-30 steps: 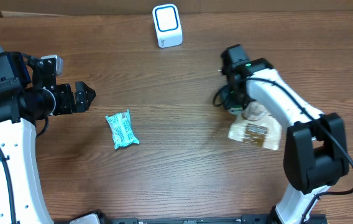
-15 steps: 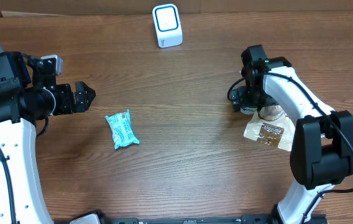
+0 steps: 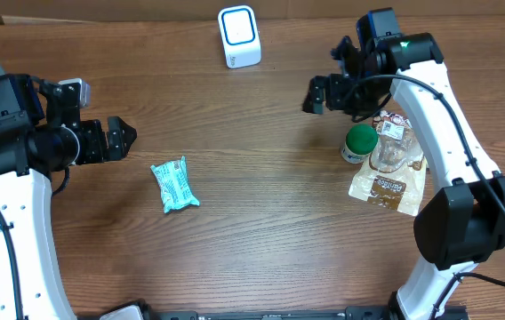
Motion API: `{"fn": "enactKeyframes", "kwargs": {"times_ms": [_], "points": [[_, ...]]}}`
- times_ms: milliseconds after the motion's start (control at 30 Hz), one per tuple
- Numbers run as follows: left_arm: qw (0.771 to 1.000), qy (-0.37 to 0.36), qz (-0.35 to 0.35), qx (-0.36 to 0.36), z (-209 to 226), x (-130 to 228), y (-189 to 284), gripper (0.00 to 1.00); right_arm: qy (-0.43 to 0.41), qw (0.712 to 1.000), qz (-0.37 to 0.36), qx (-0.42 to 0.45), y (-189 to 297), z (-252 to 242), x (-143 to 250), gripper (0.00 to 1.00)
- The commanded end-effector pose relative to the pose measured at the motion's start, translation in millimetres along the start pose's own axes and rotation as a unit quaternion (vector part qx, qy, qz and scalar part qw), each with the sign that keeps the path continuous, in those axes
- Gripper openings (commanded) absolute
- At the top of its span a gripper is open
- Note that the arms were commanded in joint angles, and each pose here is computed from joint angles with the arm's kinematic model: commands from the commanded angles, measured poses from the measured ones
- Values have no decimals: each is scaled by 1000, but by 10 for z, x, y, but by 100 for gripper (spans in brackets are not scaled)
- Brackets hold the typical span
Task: Scan the item barcode
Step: 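Move the right gripper left to the teal wipes pack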
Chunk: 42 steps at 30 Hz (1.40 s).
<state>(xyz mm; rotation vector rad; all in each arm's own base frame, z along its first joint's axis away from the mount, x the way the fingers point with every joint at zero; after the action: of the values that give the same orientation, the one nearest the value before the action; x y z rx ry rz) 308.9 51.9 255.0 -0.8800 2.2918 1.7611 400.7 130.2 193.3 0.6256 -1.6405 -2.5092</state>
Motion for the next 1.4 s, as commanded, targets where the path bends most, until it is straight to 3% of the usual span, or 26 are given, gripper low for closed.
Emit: {"fn": "enactKeyframes", "kwargs": {"times_ms": [0,67,200,500,767,1033,1367], "points": [[1000,-10,-3,2,-20,-14,18,100,33,992,-30,-118,62,539,-107,100],[1000,-10,-3,2,-21,-14,17,100,52,991,-27,-124,8,695,-110,100],[1000,-10,-4,1,-20,-15,17,100,90,985,-3,-145,-276,1284,-16,78],[1000,-10,-3,2,-21,-14,17,100,54,988,55,-135,-1108,1858,500,75],[1000,-10,-4,2,-21,-15,17,100,1,989,49,-139,-1693,2057,894,67],[1000,-10,-4,2,-20,-15,18,100,-68,995,26,-62,-1880,1951,1000,67],[1000,-10,-4,2,-20,-15,18,100,-59,995,-9,-80,-1897,2102,902,60]]}}
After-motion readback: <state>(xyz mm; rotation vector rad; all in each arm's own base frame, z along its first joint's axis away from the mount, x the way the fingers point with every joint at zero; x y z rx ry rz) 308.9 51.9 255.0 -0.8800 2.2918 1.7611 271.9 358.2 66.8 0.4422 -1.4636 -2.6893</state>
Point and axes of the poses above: each gripper's point midway between its finger pads, its own y axis back along the fingers, its own z axis along the line the jaws close on, x = y × z, the point moved 3 cm from there along y, back along the fingers, and after that the axes turned 14 degrees about y, right-handed, at the moved point
